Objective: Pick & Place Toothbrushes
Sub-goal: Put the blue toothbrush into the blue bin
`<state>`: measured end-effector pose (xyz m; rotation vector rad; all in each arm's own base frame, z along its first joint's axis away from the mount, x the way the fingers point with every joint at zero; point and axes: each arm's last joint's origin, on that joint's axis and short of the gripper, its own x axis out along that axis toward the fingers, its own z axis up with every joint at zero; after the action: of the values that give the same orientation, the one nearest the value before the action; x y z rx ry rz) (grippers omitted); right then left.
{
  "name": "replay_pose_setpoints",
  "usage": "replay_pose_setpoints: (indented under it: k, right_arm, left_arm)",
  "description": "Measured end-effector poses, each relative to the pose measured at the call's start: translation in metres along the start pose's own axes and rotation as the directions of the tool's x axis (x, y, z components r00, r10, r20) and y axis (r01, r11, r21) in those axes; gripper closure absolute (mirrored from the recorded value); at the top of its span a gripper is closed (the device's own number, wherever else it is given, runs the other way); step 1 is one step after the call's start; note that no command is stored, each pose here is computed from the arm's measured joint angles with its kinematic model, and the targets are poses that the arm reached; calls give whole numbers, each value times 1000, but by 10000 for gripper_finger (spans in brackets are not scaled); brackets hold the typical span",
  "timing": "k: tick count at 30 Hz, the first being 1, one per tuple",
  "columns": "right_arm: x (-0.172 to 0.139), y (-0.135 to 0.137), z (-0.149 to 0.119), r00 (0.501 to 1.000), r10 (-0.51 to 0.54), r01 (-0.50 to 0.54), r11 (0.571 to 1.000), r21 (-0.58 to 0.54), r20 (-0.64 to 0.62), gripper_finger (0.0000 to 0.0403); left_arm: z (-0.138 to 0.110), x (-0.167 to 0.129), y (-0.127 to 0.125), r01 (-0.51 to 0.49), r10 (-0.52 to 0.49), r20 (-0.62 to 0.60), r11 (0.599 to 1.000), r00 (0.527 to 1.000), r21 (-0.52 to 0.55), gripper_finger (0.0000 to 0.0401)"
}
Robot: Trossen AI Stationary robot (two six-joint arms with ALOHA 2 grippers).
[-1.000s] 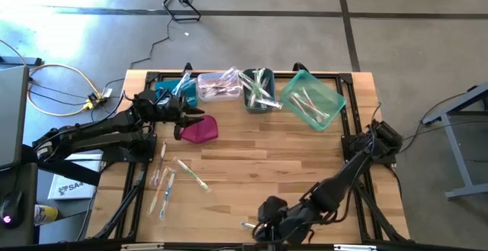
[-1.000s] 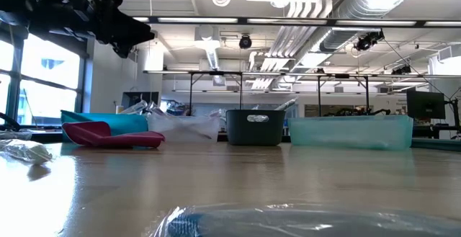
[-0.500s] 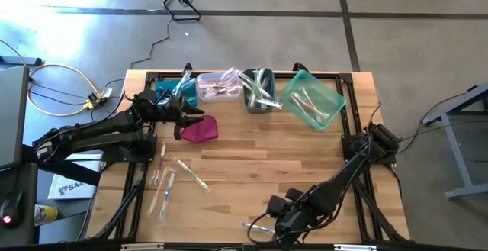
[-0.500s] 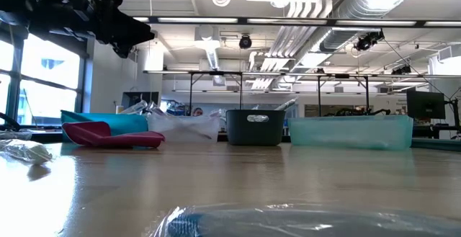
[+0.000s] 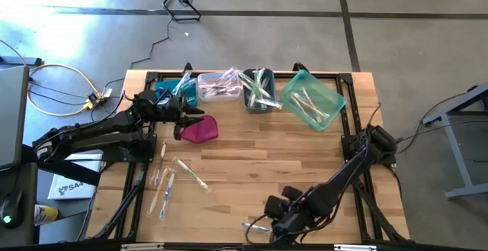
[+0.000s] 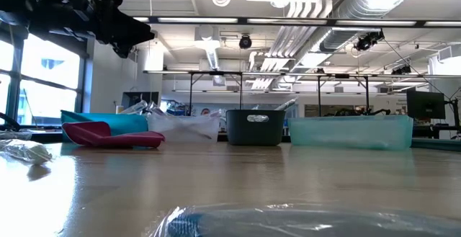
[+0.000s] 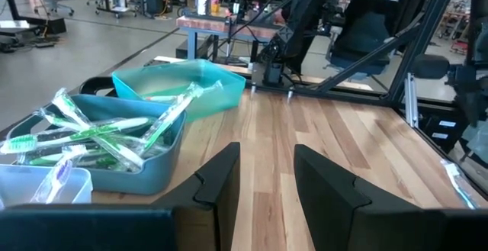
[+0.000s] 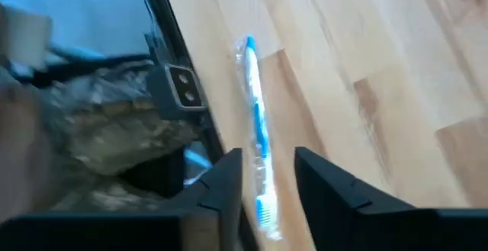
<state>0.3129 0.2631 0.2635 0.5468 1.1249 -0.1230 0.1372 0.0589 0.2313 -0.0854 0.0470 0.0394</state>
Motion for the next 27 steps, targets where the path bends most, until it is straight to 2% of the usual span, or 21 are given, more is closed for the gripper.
replay_pose_setpoints:
  k: [6, 13, 18, 27]
  right_arm:
    - [41, 2, -13, 997, -60, 53, 990, -132, -51, 258]
    - [77, 0, -20, 991, -102, 90, 986, -142, -81, 257]
    - [99, 0, -26, 987, -96, 78, 987, -143, -129, 256]
    - [111, -2, -30, 984, -116, 95, 984, -151, -133, 256]
  left_arm:
    - [0, 0, 0, 2, -2, 0, 1000, 1000, 1, 279]
    - [0, 0, 0, 1, -1, 0, 1000, 1000, 3, 279]
    - [0, 0, 0, -1, 1, 0, 1000, 1000, 3, 279]
    - [0, 0, 0, -2, 2, 0, 1000, 1000, 3, 279]
